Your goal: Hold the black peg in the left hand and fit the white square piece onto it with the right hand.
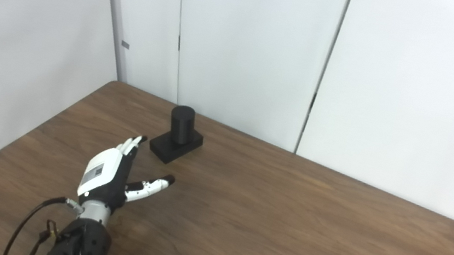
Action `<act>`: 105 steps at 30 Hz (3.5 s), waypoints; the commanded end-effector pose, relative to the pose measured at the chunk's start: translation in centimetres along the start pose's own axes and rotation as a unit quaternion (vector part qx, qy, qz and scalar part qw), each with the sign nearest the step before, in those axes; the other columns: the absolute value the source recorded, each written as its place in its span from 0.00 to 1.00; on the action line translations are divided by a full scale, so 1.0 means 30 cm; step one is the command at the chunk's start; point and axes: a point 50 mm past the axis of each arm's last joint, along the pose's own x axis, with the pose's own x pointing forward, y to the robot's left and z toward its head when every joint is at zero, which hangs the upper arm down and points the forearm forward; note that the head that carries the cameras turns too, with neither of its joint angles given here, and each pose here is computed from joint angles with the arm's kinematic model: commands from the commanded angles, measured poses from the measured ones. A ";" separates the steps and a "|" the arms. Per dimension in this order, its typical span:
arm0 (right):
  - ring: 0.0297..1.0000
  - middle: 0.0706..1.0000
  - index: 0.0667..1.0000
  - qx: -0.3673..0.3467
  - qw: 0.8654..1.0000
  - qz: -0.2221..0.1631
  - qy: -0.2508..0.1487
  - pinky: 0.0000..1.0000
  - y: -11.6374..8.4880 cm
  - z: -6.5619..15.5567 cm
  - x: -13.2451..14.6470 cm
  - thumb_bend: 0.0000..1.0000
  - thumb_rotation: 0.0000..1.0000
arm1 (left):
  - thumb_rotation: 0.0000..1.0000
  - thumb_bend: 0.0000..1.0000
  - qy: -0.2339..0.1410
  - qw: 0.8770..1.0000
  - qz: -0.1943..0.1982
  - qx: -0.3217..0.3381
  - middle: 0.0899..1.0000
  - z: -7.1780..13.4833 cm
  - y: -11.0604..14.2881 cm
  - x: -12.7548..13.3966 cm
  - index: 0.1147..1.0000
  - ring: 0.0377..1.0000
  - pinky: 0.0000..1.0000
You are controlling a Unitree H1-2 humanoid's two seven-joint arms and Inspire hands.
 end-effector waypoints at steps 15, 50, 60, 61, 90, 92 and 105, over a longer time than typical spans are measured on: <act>1.00 0.97 0.88 -0.006 1.000 -0.020 -0.006 1.00 0.020 -0.011 -0.037 0.40 0.77 | 0.58 0.88 0.042 0.998 0.032 0.027 0.99 -0.003 -0.048 0.255 0.91 0.98 0.98; 1.00 0.97 0.90 0.001 0.999 -0.033 -0.011 1.00 0.048 0.007 -0.055 0.33 0.86 | 0.57 0.92 0.027 0.996 0.053 0.063 0.97 0.117 -0.080 0.455 0.83 1.00 1.00; 1.00 0.97 0.90 0.000 0.999 -0.034 -0.015 1.00 0.063 0.014 -0.059 0.30 0.90 | 0.47 0.88 0.029 0.996 0.064 0.060 0.95 0.136 -0.111 0.466 0.73 1.00 1.00; 1.00 0.97 0.90 0.001 0.999 -0.032 -0.016 1.00 0.064 0.014 -0.058 0.30 0.90 | 0.44 0.88 0.028 0.996 0.068 0.054 0.94 0.138 -0.111 0.466 0.70 1.00 1.00; 1.00 0.97 0.90 -0.009 0.999 -0.034 -0.015 1.00 0.087 0.026 -0.062 0.29 0.95 | 0.06 0.52 -0.044 0.996 0.062 -0.049 0.76 0.128 -0.136 0.290 0.42 0.78 0.67; 1.00 0.96 0.90 -0.014 0.999 -0.035 -0.017 1.00 0.091 0.029 -0.064 0.29 0.95 | 0.06 0.51 -0.065 0.995 0.043 -0.055 0.77 0.147 -0.140 0.232 0.42 0.79 0.68; 0.98 0.94 0.89 -0.022 0.999 -0.032 -0.019 1.00 0.098 0.008 -0.066 0.36 0.92 | 0.06 0.51 -0.196 0.976 -0.031 -0.091 0.77 0.263 -0.155 -0.100 0.42 0.81 0.74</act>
